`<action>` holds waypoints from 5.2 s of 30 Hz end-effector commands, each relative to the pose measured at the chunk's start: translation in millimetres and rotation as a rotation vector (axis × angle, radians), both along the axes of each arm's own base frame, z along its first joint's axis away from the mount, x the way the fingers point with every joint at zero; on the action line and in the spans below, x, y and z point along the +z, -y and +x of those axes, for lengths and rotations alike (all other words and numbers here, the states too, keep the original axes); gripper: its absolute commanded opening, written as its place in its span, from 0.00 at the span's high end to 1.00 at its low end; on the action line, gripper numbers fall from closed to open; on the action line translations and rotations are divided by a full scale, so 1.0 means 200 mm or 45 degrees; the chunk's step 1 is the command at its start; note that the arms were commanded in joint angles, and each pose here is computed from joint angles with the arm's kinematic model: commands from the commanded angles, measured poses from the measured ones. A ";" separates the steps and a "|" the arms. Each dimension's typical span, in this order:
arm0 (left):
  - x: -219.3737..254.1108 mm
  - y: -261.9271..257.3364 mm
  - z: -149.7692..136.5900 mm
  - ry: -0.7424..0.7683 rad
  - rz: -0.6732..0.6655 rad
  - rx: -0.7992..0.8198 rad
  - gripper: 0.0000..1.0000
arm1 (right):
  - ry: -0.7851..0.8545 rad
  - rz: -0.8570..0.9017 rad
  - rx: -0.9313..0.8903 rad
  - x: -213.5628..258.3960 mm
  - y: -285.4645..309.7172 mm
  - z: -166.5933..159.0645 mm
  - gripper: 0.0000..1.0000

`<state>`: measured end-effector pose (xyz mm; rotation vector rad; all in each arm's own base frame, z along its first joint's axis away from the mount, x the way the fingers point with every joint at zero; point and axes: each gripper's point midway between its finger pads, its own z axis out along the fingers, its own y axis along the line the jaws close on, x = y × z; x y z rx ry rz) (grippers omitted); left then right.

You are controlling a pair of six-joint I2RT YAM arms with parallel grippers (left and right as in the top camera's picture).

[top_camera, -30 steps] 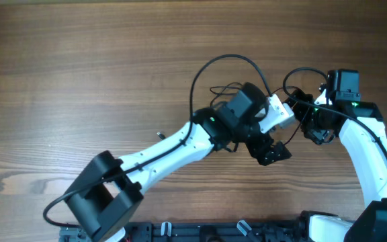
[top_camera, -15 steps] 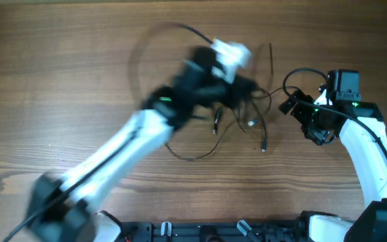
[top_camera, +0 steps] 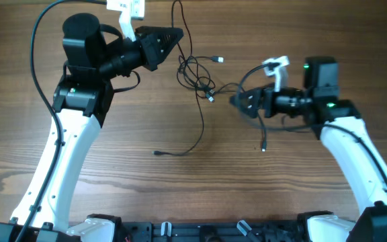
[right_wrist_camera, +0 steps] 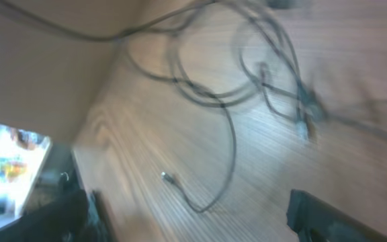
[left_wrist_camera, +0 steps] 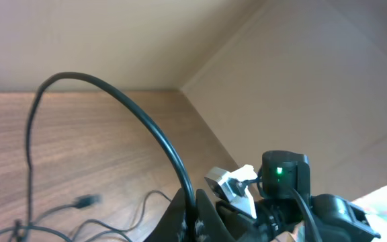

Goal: Untangle cables

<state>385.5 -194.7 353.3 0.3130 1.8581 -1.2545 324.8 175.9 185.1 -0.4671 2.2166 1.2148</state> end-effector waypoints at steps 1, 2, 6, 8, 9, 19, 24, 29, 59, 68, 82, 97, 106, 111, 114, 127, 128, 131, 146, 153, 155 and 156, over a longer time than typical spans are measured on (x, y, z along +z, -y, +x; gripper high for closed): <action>0.02 0.01 -0.03 -0.050 -0.050 -0.040 0.96 | 0.378 -0.144 0.130 0.07 -0.23 0.03 0.05; 0.02 0.01 -0.03 -0.052 -0.051 -0.040 0.96 | 0.447 -0.194 0.095 0.08 -0.26 0.07 0.05; 0.02 0.01 -0.04 -0.063 -0.050 -0.040 0.96 | 0.794 -0.297 0.185 0.07 -0.53 0.12 0.11; 0.01 0.01 -0.04 -0.066 -0.049 -0.040 0.96 | 0.819 -0.399 0.087 -0.03 -0.54 0.22 0.17; 0.01 0.01 -0.04 -0.066 -0.049 -0.040 0.96 | 0.842 -0.412 0.085 -0.06 -0.55 0.25 0.20; 0.03 -0.20 0.01 0.002 -0.023 0.018 0.96 | 0.933 -0.253 -0.458 0.39 -0.20 0.52 0.96; 0.31 -0.65 -0.08 0.326 -0.008 0.112 0.96 | 0.811 -0.711 -1.327 0.64 0.89 0.43 0.96; 0.37 -1.02 -0.11 0.365 0.038 0.376 0.96 | 0.516 -0.794 -1.723 0.51 1.44 0.27 0.96; -0.68 0.02 -0.08 -0.303 0.554 0.013 0.00 | 0.406 0.262 -0.914 0.76 0.13 0.30 0.96; -0.74 0.56 0.03 0.261 0.567 -0.292 0.00 | 0.396 0.172 -0.873 0.69 0.12 0.29 0.96; -0.74 0.72 -0.46 0.252 0.200 -0.984 0.01 | 0.387 0.080 -0.986 0.63 0.29 0.34 0.96; -1.03 0.81 -0.14 -0.040 0.812 0.032 0.96 | 0.301 -0.022 -1.166 0.52 0.50 0.37 0.96; -0.39 0.31 0.06 -0.029 0.453 0.384 0.96 | -0.266 -0.261 -1.113 0.02 0.61 0.14 0.00; -0.14 0.23 -0.02 0.048 0.262 0.201 0.96 | -0.595 0.001 -0.643 -0.13 0.20 0.08 0.02; -0.08 0.25 -0.04 0.100 0.217 0.153 0.96 | -0.662 0.085 -0.431 -0.16 -0.07 0.06 0.02; 0.45 -0.39 -0.14 0.370 0.105 0.556 0.96 | -0.774 -0.438 -1.509 -0.77 0.30 0.20 0.92; 0.43 -0.56 -0.13 0.341 0.128 0.667 0.96 | -0.809 -0.514 -1.537 -0.79 0.45 0.17 0.96; 0.32 -0.90 -0.09 0.204 0.181 0.891 0.96 | -0.832 -0.591 -1.316 -0.78 0.60 0.13 0.96; 0.36 -0.56 -0.24 0.423 0.071 0.046 0.96 | 0.438 -0.282 -0.154 -0.31 -0.35 0.45 0.00; 0.36 -0.56 -0.24 0.412 0.063 0.047 0.96 | 0.363 -0.366 0.112 -0.71 -0.51 0.30 0.96; 0.37 -0.62 -0.21 0.420 0.074 0.126 0.96 | 0.210 -0.335 -0.152 -0.62 -0.33 0.42 0.96; 0.38 -0.68 -0.17 0.395 0.067 0.208 0.96 | 0.162 -0.362 -0.259 -0.59 -0.22 0.46 0.96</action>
